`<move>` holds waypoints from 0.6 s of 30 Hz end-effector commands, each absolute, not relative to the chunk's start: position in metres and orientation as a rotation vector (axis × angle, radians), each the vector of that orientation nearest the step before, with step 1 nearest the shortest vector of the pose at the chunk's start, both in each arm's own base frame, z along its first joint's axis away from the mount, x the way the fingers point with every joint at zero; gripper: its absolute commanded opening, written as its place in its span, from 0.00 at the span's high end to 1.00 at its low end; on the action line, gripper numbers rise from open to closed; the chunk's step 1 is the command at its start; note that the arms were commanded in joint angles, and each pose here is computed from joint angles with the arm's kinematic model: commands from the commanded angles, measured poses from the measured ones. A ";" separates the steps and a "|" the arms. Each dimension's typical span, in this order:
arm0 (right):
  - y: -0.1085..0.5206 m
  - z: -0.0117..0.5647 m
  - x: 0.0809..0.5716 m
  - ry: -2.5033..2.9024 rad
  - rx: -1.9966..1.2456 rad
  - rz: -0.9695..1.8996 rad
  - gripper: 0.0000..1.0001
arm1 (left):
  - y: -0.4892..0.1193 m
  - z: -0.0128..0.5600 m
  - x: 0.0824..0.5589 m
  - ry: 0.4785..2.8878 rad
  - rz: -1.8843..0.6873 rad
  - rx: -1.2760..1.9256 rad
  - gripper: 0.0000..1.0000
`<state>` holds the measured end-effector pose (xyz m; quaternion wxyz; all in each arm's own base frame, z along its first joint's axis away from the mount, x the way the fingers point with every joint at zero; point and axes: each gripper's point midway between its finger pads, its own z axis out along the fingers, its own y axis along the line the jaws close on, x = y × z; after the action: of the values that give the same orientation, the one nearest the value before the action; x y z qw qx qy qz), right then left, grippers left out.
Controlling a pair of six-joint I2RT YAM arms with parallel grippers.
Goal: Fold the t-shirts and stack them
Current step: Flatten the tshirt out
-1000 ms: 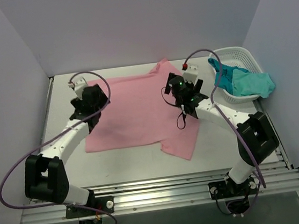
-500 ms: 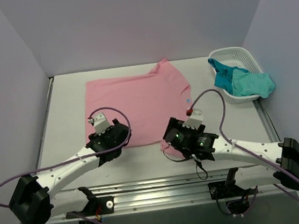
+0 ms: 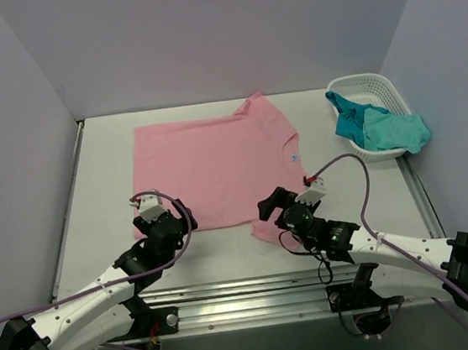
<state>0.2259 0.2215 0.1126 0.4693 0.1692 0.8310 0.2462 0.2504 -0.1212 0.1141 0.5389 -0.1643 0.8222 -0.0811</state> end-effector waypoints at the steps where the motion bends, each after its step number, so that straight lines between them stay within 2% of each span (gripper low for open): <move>1: 0.221 0.131 0.247 1.912 0.397 0.737 0.08 | -0.148 0.151 0.270 1.802 -0.339 -0.311 0.06; 3: 0.205 0.130 0.250 1.894 0.462 0.665 0.08 | -0.152 0.152 0.270 1.788 -0.395 -0.355 0.06; 4: 0.204 0.131 0.250 1.906 0.451 0.650 0.01 | -0.154 0.158 0.272 1.788 -0.404 -0.363 0.06; 5: 0.202 0.128 0.250 1.933 0.457 0.613 0.01 | -0.144 0.144 0.271 1.846 -0.313 -0.389 0.06; 10: 0.137 0.112 0.228 2.031 0.671 0.069 0.01 | -0.100 0.129 0.260 1.910 -0.027 -0.578 0.06; 12: 0.124 0.108 0.205 2.037 0.732 0.001 0.00 | -0.096 0.123 0.257 1.918 0.007 -0.593 0.06; 18: 0.133 0.071 0.184 2.167 0.760 -0.008 0.00 | -0.086 0.119 0.253 1.902 0.032 -0.691 0.06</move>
<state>0.2005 0.1649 0.0956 0.4271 0.2747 0.8588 0.0672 0.2525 -0.0973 0.1089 0.5236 -0.2470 0.8153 -0.0025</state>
